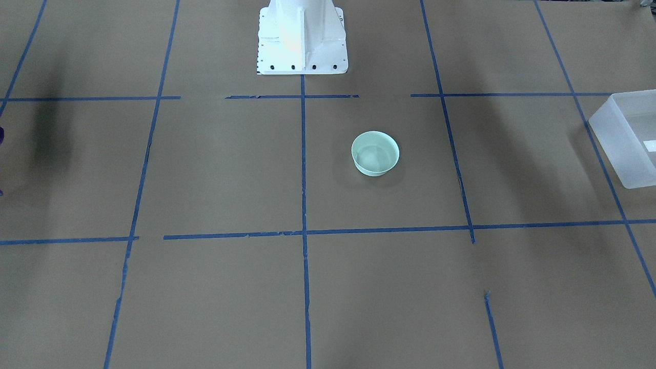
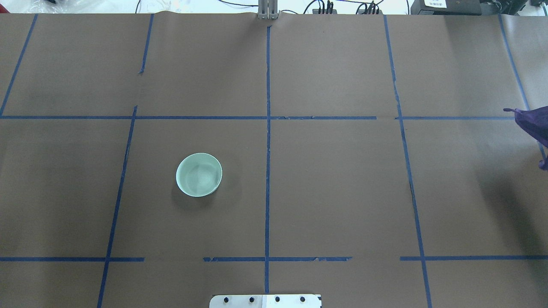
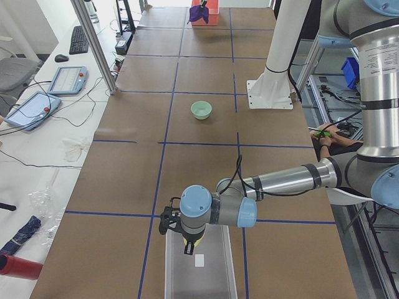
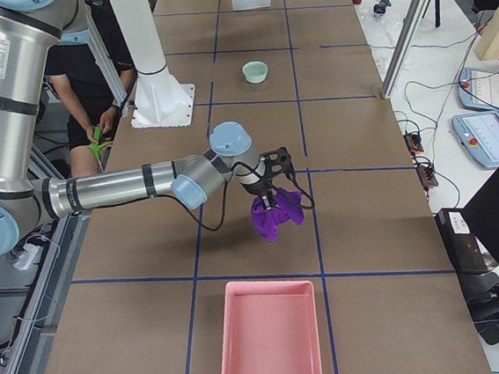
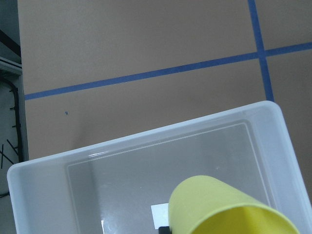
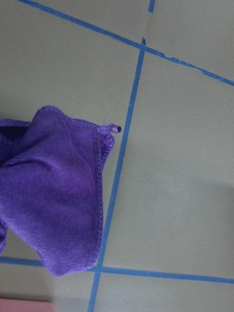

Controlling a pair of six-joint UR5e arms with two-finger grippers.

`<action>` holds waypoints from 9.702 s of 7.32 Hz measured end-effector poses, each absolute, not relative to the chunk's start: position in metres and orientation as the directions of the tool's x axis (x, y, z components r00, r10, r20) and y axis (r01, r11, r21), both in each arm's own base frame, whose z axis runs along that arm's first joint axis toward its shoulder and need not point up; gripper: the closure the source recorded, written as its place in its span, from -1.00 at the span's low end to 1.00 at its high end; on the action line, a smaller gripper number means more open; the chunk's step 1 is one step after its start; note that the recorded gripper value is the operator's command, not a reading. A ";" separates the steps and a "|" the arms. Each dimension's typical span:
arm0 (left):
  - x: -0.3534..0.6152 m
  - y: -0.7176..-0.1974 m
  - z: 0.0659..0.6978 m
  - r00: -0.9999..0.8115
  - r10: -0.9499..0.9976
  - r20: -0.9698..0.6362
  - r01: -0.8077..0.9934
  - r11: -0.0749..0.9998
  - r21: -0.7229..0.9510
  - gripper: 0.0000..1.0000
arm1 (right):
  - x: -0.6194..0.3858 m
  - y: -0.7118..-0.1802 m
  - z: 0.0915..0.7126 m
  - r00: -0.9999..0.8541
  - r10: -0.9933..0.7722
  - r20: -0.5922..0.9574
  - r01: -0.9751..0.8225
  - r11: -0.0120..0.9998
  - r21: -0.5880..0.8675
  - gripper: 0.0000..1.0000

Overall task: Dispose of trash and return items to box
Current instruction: 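Lift the cloth toward the pink bin while left gripper holds cup over clear bin, then drop the cloth into the pink bin while left gripper releases the cup, then move the left gripper over the pale green bowl, then grasp the rim of the pale green bowl with the left gripper, then carry the pale green bowl with the left gripper to the clear bin, then lower the bowl into the clear bin and open the left gripper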

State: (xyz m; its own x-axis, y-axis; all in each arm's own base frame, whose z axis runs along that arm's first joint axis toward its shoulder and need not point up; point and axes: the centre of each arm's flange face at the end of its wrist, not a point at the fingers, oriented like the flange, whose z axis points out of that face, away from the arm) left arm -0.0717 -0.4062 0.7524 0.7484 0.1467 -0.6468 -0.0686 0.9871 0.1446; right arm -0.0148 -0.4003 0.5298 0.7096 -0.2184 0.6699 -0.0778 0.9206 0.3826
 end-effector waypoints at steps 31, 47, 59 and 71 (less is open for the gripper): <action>0.421 -0.402 0.312 0.527 -0.124 -0.841 0.168 0.985 -0.041 -0.95 | 0.055 -0.464 0.580 0.709 -0.059 0.703 0.003 0.997 0.080 -1.00; 0.361 -0.458 0.316 0.662 -0.093 -0.744 0.207 0.976 0.062 1.00 | 0.030 -0.489 0.565 0.696 -0.052 0.717 -0.015 0.996 0.087 -1.00; -0.076 -0.476 0.661 0.916 0.292 -0.275 -0.184 0.916 0.357 1.00 | 0.030 -0.490 0.565 0.694 -0.068 0.717 -0.015 0.994 0.109 -1.00; -0.100 -0.371 0.800 0.896 0.378 -0.232 -0.284 0.891 0.355 -1.00 | 0.030 -0.490 0.566 0.694 -0.068 0.717 -0.014 0.994 0.108 -1.00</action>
